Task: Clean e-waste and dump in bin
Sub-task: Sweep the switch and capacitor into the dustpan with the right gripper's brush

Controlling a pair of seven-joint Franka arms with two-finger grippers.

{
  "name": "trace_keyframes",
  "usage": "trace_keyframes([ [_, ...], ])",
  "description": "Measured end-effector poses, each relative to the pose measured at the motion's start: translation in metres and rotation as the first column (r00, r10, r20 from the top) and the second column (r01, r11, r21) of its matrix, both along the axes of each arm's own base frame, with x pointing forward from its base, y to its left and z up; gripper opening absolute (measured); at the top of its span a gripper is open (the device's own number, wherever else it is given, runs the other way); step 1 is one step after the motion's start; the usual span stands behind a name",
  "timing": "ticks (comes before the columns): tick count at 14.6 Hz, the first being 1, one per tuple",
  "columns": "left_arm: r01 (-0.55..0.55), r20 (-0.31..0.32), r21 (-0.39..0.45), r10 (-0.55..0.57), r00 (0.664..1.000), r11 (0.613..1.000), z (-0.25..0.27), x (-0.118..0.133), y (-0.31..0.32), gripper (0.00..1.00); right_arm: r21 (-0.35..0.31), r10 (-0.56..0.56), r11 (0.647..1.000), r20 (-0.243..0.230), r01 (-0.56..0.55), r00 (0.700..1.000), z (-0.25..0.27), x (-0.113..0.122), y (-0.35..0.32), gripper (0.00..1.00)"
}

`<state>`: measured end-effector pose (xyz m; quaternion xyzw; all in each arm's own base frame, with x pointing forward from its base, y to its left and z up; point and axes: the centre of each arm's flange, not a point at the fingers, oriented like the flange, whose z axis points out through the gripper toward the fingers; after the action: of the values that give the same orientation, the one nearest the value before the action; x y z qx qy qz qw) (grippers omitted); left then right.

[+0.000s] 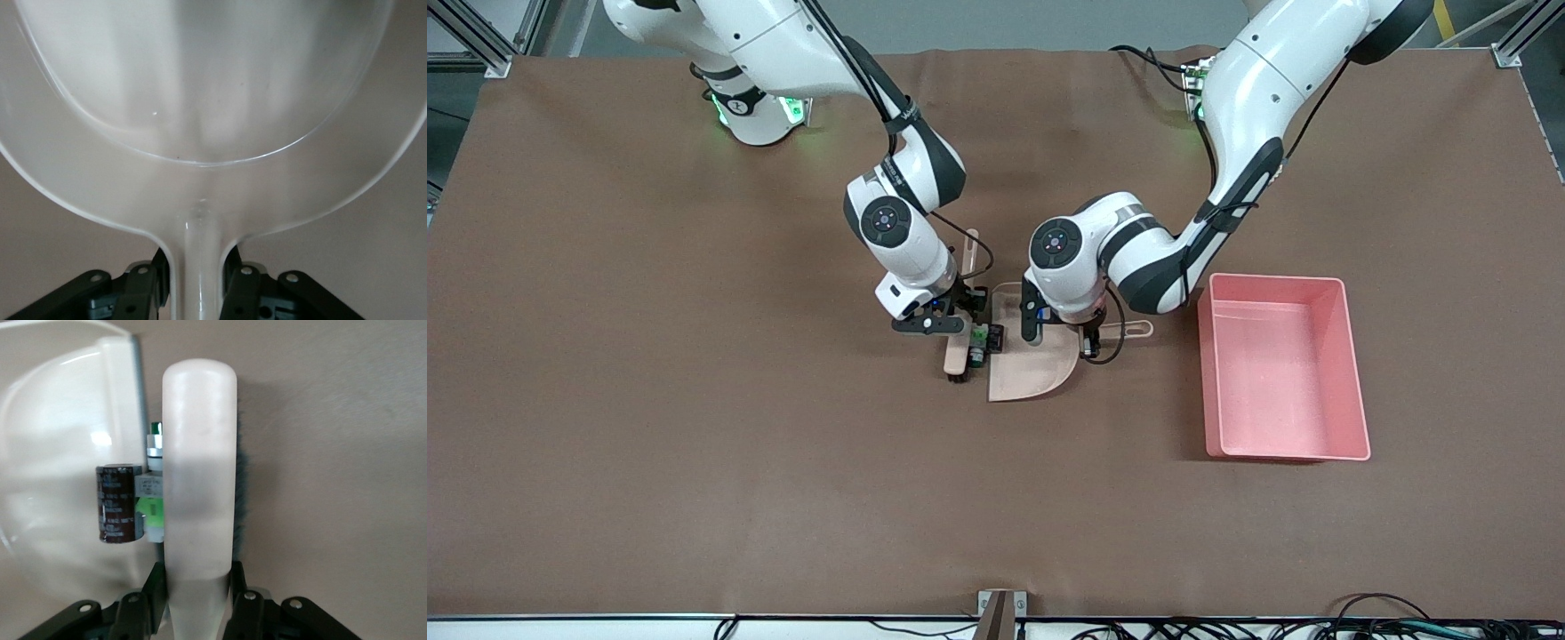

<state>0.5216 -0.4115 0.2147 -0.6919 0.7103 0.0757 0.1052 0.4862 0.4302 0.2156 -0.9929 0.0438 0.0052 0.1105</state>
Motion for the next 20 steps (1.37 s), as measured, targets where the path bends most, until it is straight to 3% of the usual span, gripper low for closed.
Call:
trace_keyframes([
  [4, -0.018, 0.005, -0.007, 0.018, 1.0, 1.0, -0.003, -0.001, -0.011, 0.32, 0.04, 0.004, 0.999, -0.001, -0.004, 1.0, 0.009, -0.003, 0.019, 0.42],
  [7, -0.026, -0.003, -0.005, 0.026, 1.0, 1.0, -0.013, -0.006, -0.016, 0.12, 0.056, 0.01, 0.998, -0.002, -0.01, 1.0, 0.013, -0.003, 0.027, 0.42],
  [13, -0.046, 0.003, -0.021, 0.046, 0.999, 0.999, -0.015, 0.003, -0.011, 0.09, 0.06, 0.012, 0.998, -0.006, -0.011, 1.0, 0.015, -0.002, 0.031, 0.42],
  [17, -0.049, 0.008, -0.025, 0.049, 0.999, 0.998, -0.012, 0.006, -0.011, 0.09, 0.034, 0.038, 0.999, -0.061, -0.036, 0.997, 0.015, 0.005, 0.023, 0.42],
  [20, -0.05, 0.012, -0.033, 0.05, 0.999, 0.998, -0.012, 0.008, -0.01, 0.09, 0.02, 0.046, 0.999, -0.117, -0.044, 0.992, 0.031, 0.028, 0.0, 0.42],
])
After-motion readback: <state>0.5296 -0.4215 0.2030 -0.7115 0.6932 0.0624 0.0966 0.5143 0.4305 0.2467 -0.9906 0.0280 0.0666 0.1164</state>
